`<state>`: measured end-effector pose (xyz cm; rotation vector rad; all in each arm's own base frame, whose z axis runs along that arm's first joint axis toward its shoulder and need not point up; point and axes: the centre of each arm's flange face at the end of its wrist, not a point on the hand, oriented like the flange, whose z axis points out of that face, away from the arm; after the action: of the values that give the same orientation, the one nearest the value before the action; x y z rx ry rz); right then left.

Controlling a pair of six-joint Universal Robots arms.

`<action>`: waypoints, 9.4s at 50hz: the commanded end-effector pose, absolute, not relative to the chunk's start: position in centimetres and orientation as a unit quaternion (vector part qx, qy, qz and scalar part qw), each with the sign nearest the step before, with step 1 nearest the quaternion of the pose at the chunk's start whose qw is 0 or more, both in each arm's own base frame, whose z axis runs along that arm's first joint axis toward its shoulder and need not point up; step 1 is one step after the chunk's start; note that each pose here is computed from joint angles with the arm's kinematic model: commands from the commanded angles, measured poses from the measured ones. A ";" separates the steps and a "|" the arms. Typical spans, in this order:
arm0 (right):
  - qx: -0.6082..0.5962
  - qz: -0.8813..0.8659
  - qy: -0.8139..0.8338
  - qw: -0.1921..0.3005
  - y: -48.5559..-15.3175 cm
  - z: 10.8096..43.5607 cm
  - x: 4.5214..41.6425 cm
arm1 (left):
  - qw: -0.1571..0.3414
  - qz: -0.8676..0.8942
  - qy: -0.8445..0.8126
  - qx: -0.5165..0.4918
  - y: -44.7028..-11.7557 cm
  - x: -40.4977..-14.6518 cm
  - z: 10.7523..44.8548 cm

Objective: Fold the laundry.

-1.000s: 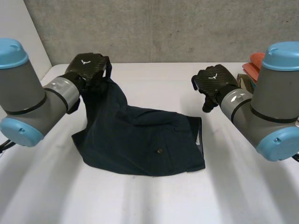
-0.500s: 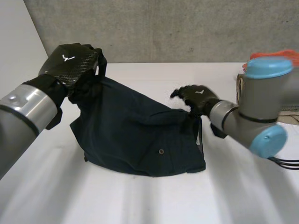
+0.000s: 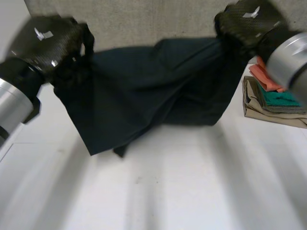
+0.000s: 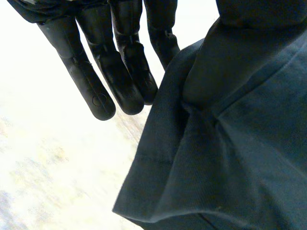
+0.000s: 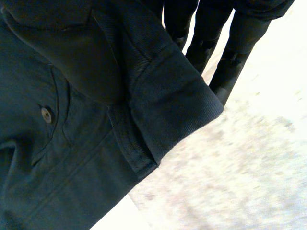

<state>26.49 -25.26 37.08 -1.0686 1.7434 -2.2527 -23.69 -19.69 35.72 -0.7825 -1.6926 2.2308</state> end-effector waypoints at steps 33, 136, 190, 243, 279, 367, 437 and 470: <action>-0.180 -0.916 0.353 0.054 -35.7 38.0 29.9 | 0.061 0.929 -0.314 -0.184 -33.7 -29.0 41.0; -0.509 -0.474 0.718 -0.003 -18.8 14.4 23.5 | 0.086 0.594 -0.667 -0.441 -34.4 -27.7 10.2; -0.383 -0.529 0.755 0.057 -20.0 16.1 23.8 | -0.008 0.556 -0.752 -0.355 -16.6 -23.4 21.1; -0.483 -0.456 0.747 -0.020 -14.9 21.6 19.6 | 0.031 0.527 -0.751 -0.396 -8.7 -22.7 20.5; -0.365 -0.534 0.762 -0.018 -29.8 19.6 20.4 | -0.071 0.734 -0.541 -0.405 -30.7 -36.5 19.4; -0.722 -0.607 0.333 -0.007 -16.4 12.7 36.7 | 0.072 0.714 -0.647 -0.256 -23.3 -27.2 22.6; -0.405 -0.642 0.648 0.066 -23.8 19.2 27.8 | 0.197 0.651 -0.645 -0.349 -23.9 -37.7 27.1; -0.420 -0.668 0.608 0.087 -24.1 10.4 31.4 | 0.288 0.598 -0.617 -0.422 -23.1 -37.6 27.7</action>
<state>30.59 -22.62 10.43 -1.2730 1.8521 -1.9256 -37.65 -23.03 27.65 -1.1325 -1.6462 1.5916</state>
